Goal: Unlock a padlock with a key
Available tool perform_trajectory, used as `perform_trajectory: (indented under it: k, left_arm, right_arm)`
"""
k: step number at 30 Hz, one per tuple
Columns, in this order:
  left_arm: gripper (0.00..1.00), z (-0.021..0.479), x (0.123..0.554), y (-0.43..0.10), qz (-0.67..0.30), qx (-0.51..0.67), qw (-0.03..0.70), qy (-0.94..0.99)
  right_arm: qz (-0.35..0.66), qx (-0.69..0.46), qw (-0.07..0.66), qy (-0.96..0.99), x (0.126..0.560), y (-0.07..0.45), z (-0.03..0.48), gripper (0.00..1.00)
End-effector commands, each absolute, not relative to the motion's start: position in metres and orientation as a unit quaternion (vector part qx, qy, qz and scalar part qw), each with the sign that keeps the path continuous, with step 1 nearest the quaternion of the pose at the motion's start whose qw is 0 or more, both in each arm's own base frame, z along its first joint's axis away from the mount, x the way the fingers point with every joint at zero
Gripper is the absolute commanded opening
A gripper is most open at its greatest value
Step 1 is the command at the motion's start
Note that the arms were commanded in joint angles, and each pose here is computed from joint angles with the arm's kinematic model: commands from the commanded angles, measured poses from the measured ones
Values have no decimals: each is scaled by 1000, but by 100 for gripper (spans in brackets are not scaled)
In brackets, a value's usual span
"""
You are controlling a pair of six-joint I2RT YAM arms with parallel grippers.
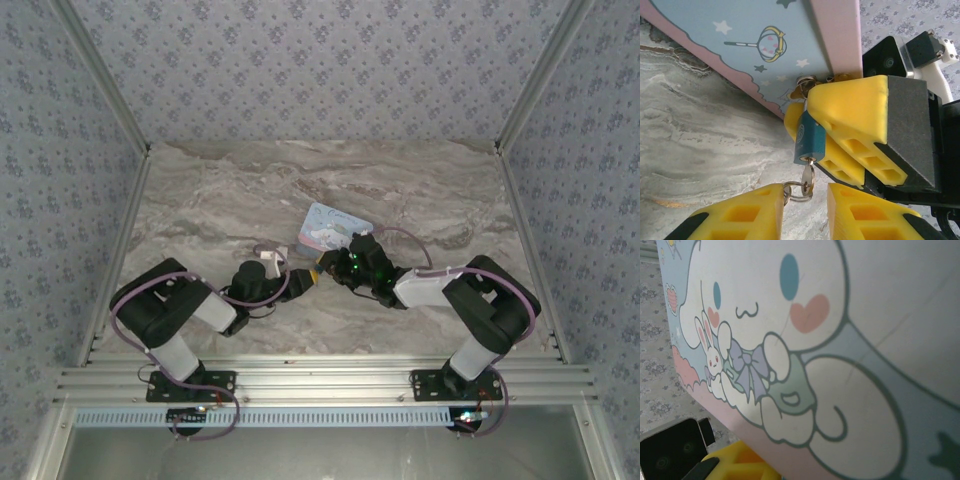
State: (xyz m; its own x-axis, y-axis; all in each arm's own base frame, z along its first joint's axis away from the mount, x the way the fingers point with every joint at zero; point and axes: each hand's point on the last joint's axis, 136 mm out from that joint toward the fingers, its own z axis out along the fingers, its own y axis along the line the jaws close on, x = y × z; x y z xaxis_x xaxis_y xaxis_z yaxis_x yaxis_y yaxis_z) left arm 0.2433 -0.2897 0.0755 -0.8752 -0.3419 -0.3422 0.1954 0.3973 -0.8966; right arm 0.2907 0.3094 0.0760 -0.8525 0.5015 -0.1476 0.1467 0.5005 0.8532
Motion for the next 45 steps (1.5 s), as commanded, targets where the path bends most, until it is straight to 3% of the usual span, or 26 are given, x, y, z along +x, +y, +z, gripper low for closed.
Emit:
perform_trajectory:
  k: [1,10,13,16,25,34,42,44,45]
  left_arm:
    - [29,90,252,-294,-562,-39,270,781]
    - [24,92,258,-296,-566,-34,273,777]
    - [15,91,258,-297,-567,-30,272,777]
    - [0,89,256,-297,-565,-22,271,779]
    - [0,75,246,-297,-515,49,291,805]
    - [0,57,230,-307,-308,244,362,845]
    - [0,57,234,-307,-280,271,373,842]
    - [0,57,234,-306,-278,270,375,842]
    - [0,57,235,-306,-277,268,376,843]
  right_arm:
    - [447,212,135,858,275,309,56,0]
    - [447,210,133,859,274,310,56,0]
    - [447,210,133,860,274,310,56,0]
    - [446,211,133,860,275,310,56,0]
    - [445,205,126,863,274,312,58,0]
    - [416,184,101,885,261,309,58,0]
    - [402,173,99,893,255,307,62,15]
    - [402,173,101,894,255,308,63,26]
    - [402,174,101,893,255,307,64,37]
